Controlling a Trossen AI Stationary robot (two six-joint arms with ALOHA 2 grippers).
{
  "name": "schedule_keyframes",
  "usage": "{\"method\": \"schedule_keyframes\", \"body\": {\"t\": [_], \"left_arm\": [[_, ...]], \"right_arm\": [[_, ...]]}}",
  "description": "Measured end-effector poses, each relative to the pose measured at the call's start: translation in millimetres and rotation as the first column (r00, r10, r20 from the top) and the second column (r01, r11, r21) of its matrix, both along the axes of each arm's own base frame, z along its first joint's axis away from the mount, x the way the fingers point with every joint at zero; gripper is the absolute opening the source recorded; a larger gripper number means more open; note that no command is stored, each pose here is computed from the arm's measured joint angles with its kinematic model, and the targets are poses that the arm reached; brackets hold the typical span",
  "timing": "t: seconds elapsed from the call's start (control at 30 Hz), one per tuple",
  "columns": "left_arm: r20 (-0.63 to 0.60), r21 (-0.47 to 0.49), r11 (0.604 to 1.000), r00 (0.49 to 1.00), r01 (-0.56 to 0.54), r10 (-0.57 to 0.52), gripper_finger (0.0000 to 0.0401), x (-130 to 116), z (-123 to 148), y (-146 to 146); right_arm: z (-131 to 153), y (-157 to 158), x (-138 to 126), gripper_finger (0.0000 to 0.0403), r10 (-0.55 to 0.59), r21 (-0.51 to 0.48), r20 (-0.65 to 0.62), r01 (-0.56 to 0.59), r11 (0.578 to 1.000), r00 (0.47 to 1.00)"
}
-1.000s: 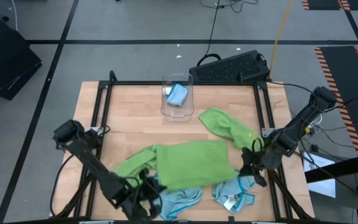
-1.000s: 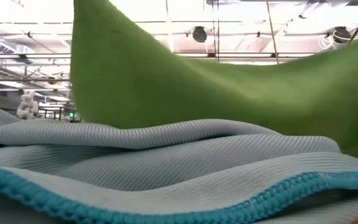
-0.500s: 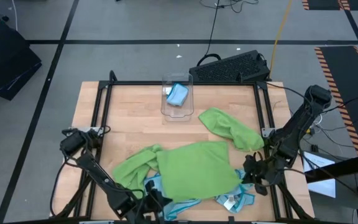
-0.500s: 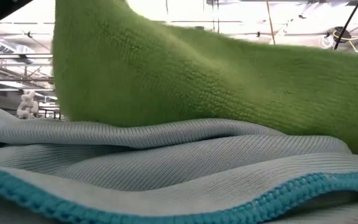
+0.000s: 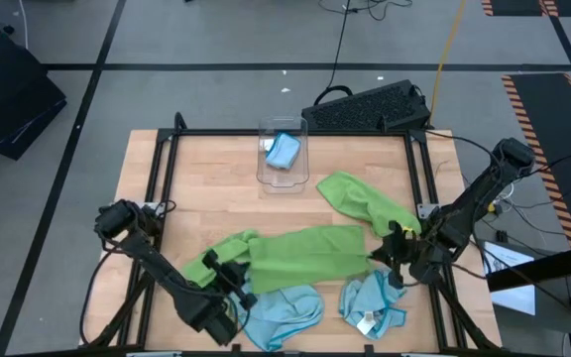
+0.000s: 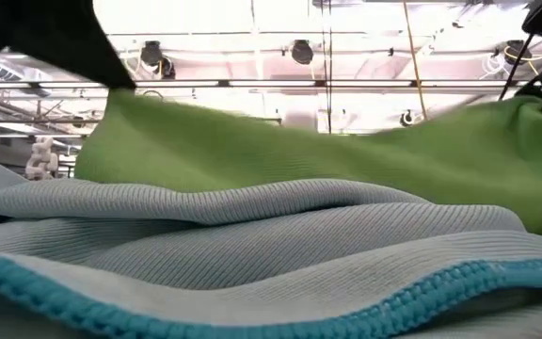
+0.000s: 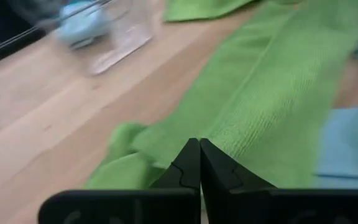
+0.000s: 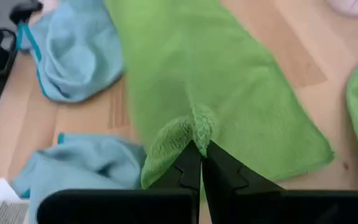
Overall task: Fold microfiber towels
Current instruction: Fold the center green towel
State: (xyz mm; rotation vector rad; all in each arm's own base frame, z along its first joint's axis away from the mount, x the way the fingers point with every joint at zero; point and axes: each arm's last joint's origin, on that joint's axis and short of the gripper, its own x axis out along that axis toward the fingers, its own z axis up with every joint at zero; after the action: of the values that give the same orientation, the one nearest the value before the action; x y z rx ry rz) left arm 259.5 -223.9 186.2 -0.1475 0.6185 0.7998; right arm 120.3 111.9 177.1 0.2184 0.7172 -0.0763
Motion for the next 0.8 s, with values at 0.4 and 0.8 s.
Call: {"method": "schedule_keyframes", "body": {"t": [0.4,0.8], "left_arm": [[-0.011,-0.169,0.984,0.998,0.062,-0.065,0.0001,6,-11,-13],[0.071,-0.078,0.956,0.958,0.283,-0.277,0.0001,-10,16,-56]], "right_arm": [[2,20,1,0.0003,0.353,0.375,-0.143,-0.279,0.884,0.925],[12,16,-1,0.0004,0.465,0.463,-0.119,-0.365,0.808,0.877]]}}
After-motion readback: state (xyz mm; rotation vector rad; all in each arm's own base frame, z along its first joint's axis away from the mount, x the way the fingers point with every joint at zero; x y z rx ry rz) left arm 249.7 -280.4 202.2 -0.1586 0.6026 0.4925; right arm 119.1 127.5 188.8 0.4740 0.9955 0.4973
